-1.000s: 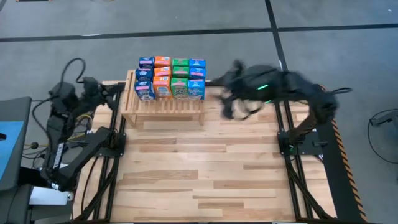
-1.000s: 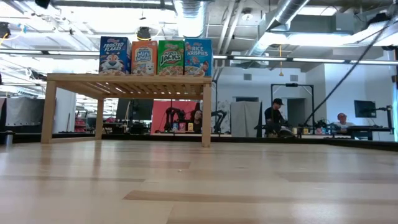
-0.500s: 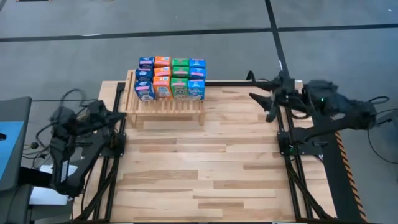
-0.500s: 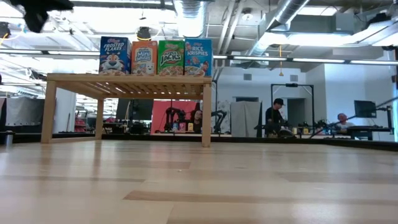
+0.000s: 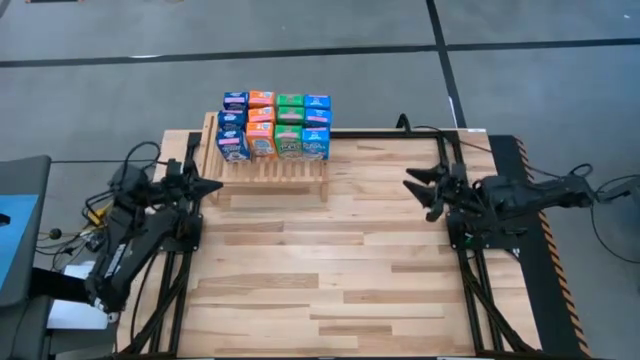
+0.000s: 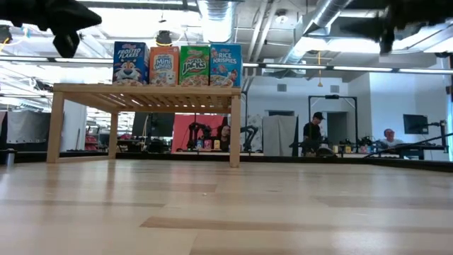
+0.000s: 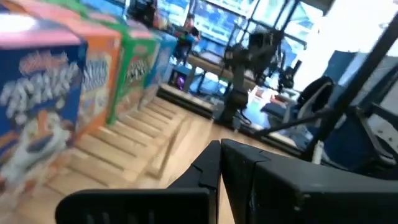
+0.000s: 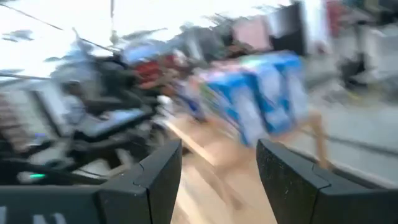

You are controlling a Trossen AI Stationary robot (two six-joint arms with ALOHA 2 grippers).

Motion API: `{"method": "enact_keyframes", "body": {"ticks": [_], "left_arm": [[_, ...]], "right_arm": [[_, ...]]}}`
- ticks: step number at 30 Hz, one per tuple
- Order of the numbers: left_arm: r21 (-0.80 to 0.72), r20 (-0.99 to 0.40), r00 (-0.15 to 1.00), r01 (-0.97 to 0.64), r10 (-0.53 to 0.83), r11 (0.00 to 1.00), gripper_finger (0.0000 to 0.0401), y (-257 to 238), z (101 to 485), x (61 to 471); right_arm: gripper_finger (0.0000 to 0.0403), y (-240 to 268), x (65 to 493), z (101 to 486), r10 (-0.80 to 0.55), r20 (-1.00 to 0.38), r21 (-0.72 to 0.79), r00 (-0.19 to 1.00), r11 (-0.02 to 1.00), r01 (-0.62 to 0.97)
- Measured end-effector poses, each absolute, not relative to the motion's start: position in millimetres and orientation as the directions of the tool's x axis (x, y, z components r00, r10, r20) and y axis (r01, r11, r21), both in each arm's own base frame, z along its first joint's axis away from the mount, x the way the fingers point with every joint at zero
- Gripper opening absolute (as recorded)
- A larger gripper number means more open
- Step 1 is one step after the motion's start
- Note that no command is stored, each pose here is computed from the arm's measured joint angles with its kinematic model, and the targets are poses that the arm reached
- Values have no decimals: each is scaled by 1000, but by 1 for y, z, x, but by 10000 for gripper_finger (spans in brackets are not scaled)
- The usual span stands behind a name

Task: Stack cereal on shelf
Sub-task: Return to Home Position

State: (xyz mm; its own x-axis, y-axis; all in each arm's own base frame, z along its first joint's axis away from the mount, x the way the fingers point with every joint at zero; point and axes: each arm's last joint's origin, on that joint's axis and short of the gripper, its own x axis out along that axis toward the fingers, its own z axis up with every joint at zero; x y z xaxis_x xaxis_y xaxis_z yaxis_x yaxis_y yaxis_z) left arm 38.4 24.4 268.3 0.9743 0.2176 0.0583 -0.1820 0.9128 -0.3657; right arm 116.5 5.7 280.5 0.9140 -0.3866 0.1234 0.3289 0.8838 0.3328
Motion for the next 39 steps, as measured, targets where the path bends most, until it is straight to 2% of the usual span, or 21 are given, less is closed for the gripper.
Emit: {"method": "enact_keyframes", "body": {"ticks": [5, 8, 11, 15, 18, 29, 39], "left_arm": [[-355, 76, 966, -206, 248, 912, 0, 27, 264, 43], [-391, 57, 983, -138, 174, 910, 0, 33, 245, 53], [-399, 105, 991, -32, 80, 916, 0, 35, 227, 66], [-348, 180, 979, -29, 97, 937, 0, 33, 221, 74], [-358, 86, 992, -57, 94, 932, 0, 30, 211, 80], [-355, -38, 994, -113, 106, 928, 0, 15, 198, 84], [-351, -60, 987, -162, 150, 922, 0, 10, 188, 88]], "right_arm": [[233, 11, 118, 244, -477, 67, 352, 876, 833, 426], [233, 14, 119, 231, -459, 74, 362, 886, 840, 405], [233, 16, 119, 223, -458, 61, 365, 887, 837, 408], [233, 13, 117, 217, -514, 49, 346, 857, 813, 468], [233, 11, 116, 210, -539, 30, 313, 842, 805, 505], [233, 11, 114, 161, -546, -54, 347, 836, 775, 528], [233, 9, 114, 160, -556, -59, 293, 829, 784, 547]]}}
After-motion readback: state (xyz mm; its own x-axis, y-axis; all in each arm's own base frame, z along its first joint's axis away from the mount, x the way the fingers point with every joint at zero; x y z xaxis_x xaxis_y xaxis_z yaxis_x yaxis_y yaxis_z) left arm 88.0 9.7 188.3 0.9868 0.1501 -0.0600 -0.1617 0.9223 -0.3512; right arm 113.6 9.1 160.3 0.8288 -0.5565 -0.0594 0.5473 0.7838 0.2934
